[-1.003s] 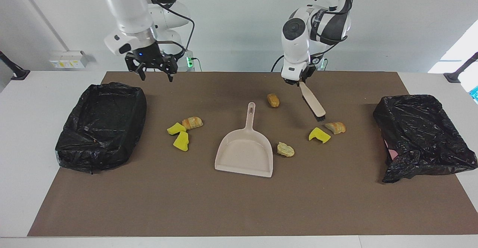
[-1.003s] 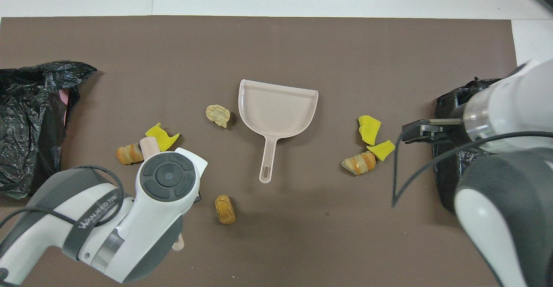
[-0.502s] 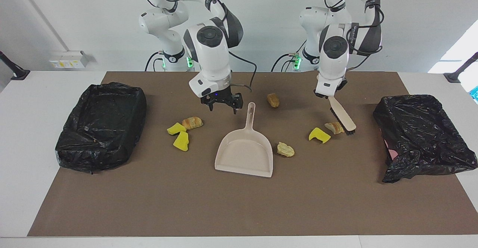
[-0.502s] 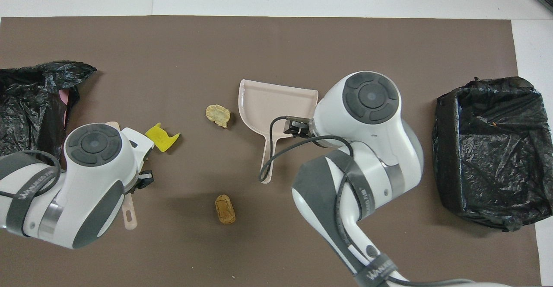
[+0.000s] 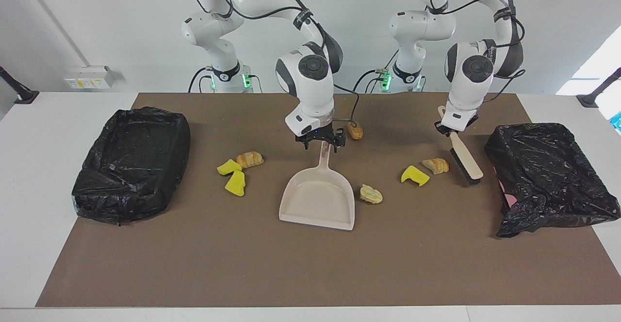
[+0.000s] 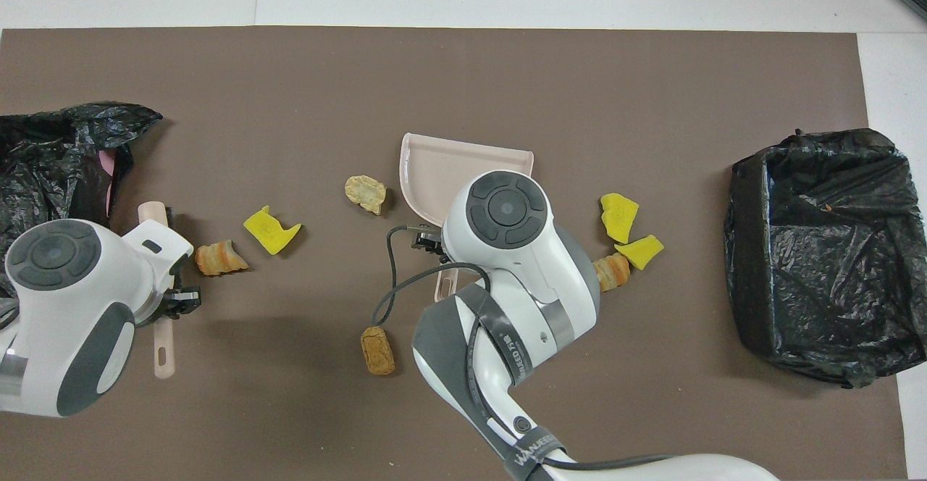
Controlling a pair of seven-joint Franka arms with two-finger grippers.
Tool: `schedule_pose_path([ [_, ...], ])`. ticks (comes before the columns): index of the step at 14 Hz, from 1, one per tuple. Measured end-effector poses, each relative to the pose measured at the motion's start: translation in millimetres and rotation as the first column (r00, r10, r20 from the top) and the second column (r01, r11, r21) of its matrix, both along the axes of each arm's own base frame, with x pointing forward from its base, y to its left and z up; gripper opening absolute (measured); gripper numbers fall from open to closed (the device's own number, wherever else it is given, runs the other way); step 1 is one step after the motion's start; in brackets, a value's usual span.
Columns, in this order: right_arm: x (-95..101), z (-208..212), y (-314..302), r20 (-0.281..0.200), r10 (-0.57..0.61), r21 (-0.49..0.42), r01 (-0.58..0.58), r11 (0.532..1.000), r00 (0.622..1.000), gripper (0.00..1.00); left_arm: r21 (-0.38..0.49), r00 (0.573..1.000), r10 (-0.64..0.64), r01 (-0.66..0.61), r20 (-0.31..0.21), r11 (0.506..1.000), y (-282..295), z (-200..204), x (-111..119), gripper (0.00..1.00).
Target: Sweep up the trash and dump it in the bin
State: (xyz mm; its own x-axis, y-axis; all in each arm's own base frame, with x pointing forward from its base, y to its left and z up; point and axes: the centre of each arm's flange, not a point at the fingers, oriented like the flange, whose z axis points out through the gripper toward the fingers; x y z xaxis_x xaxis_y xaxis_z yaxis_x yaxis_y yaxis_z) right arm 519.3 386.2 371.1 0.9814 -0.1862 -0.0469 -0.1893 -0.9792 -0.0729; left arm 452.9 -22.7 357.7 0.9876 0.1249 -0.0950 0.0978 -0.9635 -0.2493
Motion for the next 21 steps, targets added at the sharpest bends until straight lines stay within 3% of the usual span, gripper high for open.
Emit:
schedule_pose_path([
  [5,-5.4,-24.4,-0.8,0.003,0.007,-0.005,-0.007,1.000,1.000,0.97,-0.015,0.991,-0.131,0.131,0.003,0.991,-26.4,-11.5,-2.9,0.26],
  [6,-6.5,-25.3,0.0,0.001,0.009,-0.006,-0.009,1.000,1.000,0.89,-0.021,0.986,-0.166,0.166,0.000,0.986,-34.8,-12.4,-3.6,0.26],
  [9,-9.2,-25.7,1.6,-0.011,0.021,-0.013,-0.021,1.000,1.000,0.54,-0.065,0.970,-0.244,0.243,-0.007,0.968,-68.7,-13.6,-9.3,0.26],
  [11,-8.2,-24.8,0.2,-0.008,0.105,-0.009,-0.105,0.994,0.994,0.32,-0.094,0.954,-0.299,0.296,-0.011,0.950,-89.8,-13.7,-14.2,0.26],
  [13,-1.2,-17.8,-8.5,0.010,0.227,0.005,-0.227,0.974,0.974,0.32,-0.126,0.931,-0.363,0.359,-0.015,0.925,-109.9,-13.9,-20.0,0.26],
  [15,11.8,11.8,-39.6,0.020,0.371,0.016,-0.371,0.928,0.929,0.32,-0.162,0.905,-0.425,0.417,-0.017,0.894,-132.2,-13.9,-27.5,0.26],
  [17,19.0,56.1,-85.2,0.021,0.514,0.031,-0.514,0.857,0.858,0.32,-0.189,0.887,-0.461,0.450,-0.013,0.873,-153.4,-12.9,-35.1,0.26],
  [19,16.9,93.2,-132.2,0.021,0.649,0.028,-0.650,0.760,0.760,0.32,-0.205,0.875,-0.484,0.472,-0.008,0.857,-171.6,-11.6,-42.2,0.26],
  [21,6.2,98.2,-151.8,0.008,0.778,-0.019,-0.778,0.628,0.628,0.32,-0.209,0.874,-0.485,0.476,0.008,0.854,-177.9,-5.1,-39.4,0.26],
])
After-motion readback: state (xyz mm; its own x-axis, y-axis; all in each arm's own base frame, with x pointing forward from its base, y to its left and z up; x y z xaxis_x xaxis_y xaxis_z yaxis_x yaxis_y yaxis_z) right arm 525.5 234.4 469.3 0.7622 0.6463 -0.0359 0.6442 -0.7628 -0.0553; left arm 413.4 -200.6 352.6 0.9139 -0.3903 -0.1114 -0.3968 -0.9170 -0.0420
